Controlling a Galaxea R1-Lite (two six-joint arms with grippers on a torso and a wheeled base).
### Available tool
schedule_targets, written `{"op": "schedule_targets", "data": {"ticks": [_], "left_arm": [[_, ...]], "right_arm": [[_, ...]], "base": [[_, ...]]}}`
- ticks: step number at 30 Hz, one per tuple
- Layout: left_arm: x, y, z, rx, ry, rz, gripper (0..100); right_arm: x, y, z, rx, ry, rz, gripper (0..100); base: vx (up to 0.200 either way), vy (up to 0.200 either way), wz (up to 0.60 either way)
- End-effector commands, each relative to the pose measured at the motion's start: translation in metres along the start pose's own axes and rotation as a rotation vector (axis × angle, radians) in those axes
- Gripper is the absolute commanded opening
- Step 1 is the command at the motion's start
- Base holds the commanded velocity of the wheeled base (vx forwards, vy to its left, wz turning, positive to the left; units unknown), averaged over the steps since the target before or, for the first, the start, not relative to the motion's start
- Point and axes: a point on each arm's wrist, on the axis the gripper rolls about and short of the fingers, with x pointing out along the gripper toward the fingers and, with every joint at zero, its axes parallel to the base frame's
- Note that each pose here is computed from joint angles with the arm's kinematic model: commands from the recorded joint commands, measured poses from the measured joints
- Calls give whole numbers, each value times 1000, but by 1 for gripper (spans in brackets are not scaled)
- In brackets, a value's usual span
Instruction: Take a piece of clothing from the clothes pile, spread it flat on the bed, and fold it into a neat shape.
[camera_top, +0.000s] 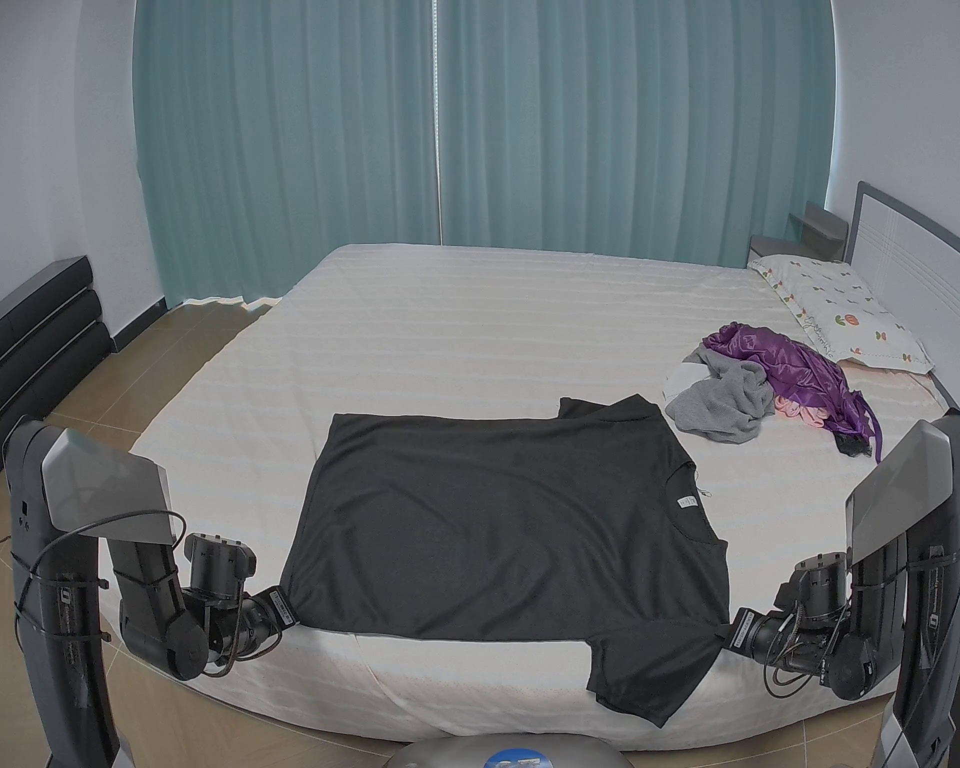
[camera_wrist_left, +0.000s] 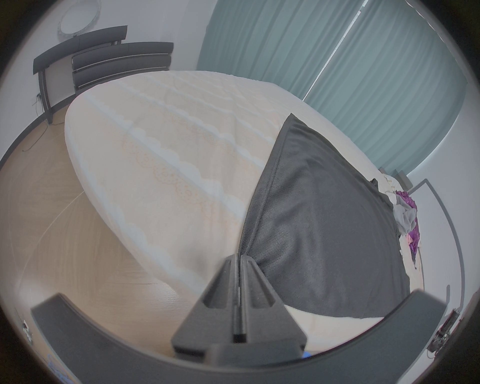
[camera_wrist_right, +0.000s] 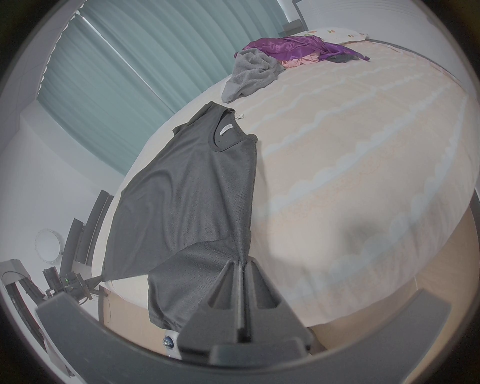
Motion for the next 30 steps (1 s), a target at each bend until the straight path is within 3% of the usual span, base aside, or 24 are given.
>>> {"op": "schedule_targets", "data": {"ticks": [1, 19, 30], "left_arm": [[-6, 3, -2, 16, 10, 9, 0], [-28, 15, -4, 141, 61, 63, 0], [-41, 19, -1, 194, 54, 69, 0]], "right_arm": [[-10, -1, 3, -12, -16, 11, 0], [-12, -11, -1, -90, 40, 4, 0], [-22, -5, 9, -94, -17, 28, 0]], "base": [[0, 0, 0], [0, 0, 0], [0, 0, 0]]}}
